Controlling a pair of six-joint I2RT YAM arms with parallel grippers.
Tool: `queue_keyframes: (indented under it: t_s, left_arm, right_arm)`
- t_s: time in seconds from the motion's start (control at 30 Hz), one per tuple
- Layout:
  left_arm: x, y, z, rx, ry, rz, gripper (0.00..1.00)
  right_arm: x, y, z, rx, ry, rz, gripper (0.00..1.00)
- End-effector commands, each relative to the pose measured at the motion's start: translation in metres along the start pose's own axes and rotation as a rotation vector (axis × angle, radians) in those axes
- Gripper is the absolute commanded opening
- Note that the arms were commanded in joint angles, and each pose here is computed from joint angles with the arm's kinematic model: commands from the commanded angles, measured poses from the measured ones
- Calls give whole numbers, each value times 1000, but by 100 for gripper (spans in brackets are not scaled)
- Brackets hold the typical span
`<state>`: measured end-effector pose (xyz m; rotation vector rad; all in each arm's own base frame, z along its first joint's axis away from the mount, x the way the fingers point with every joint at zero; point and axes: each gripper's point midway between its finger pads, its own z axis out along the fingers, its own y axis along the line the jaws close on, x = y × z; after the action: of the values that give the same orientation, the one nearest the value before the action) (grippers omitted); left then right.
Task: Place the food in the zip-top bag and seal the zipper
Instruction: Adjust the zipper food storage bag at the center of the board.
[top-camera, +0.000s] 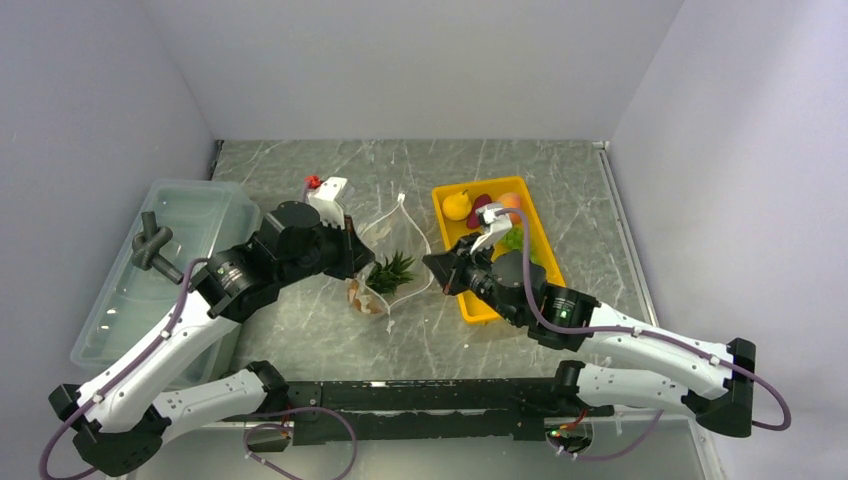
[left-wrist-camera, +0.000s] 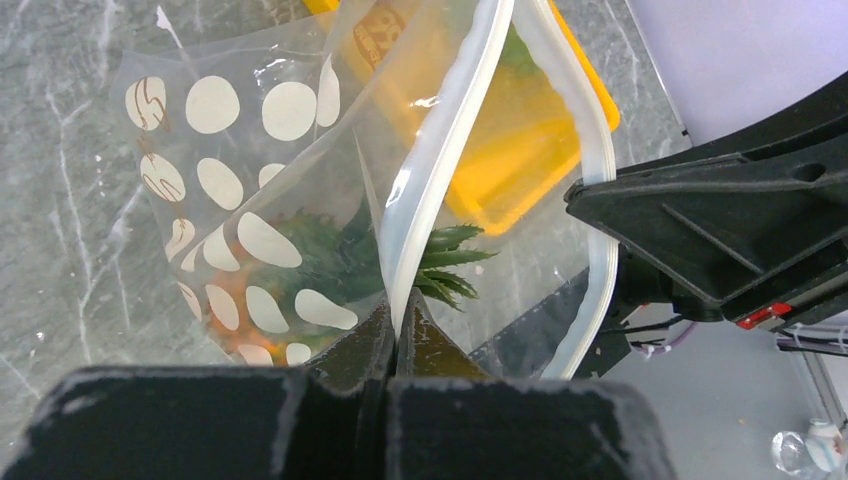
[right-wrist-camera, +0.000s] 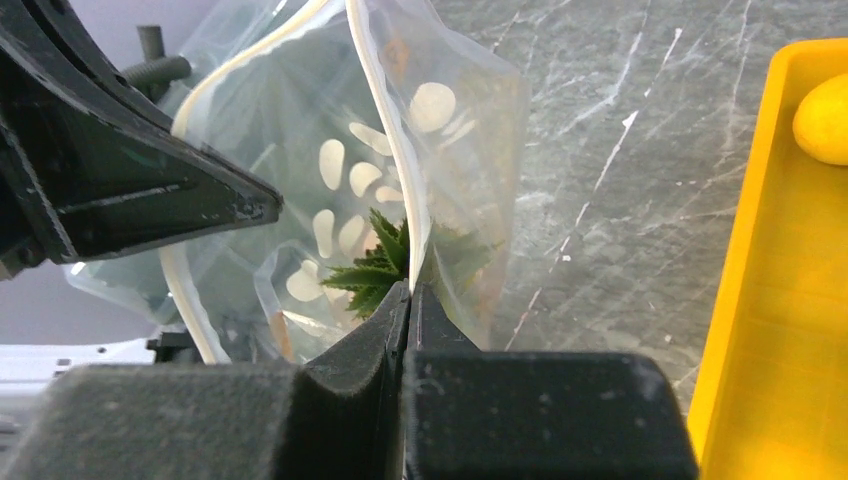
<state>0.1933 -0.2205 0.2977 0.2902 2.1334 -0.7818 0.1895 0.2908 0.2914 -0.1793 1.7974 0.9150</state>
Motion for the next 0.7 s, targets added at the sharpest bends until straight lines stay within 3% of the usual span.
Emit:
queue_keyframes:
  t_s: [0.0,0.17,0.23,0.37,0.67]
  left_arm:
    - [-17,1,-3,-21,-60,31,0]
    - [-15,-5,-9,32,-76,53,0]
    - [-7,10,-4,-6,-107,74,0]
    - [6,30,11,-61,-133,83,0]
    - [-6,35,36,-114,-134,136,0]
  right_arm:
    - [-19,6,1,0,-35,-40,0]
    - [-17,16,-5,-86,-51,-38,0]
    - [-6,11,-1,-84,-43,-65,0]
    - [8,-5,12,-27,-40,-135,0]
    - [-11,-17,26,68,-106,-245,0]
